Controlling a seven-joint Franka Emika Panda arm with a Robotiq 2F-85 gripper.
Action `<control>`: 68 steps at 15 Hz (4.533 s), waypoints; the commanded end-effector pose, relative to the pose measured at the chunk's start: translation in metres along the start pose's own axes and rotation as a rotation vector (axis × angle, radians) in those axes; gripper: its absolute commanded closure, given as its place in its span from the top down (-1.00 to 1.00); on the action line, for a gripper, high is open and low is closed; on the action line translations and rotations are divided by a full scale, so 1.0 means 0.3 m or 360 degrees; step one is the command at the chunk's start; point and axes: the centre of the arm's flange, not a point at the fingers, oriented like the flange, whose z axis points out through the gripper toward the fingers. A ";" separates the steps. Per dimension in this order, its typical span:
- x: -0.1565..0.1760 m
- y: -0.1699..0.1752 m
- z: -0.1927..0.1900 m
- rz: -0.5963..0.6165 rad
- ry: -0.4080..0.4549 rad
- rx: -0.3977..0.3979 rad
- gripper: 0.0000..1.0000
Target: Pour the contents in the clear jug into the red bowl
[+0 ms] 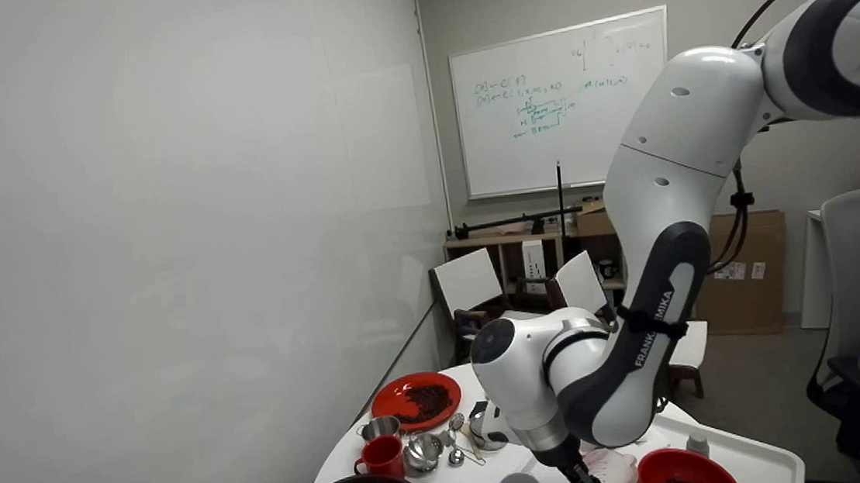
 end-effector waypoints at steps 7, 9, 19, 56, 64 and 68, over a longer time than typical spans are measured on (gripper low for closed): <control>-0.289 -0.002 -0.149 0.0113 -0.0003 0.0181 -0.79; -0.338 0.004 -0.177 0.0164 0.0031 0.0192 -0.79; -0.511 0.062 -0.229 0.0363 0.0324 0.0123 -0.79; -0.907 0.009 -0.387 0.1278 0.0983 -0.0147 -0.81; -0.803 -0.038 -0.426 0.1125 0.1026 -0.0067 -0.46; -0.814 -0.028 -0.407 0.1130 0.1003 -0.0067 -0.81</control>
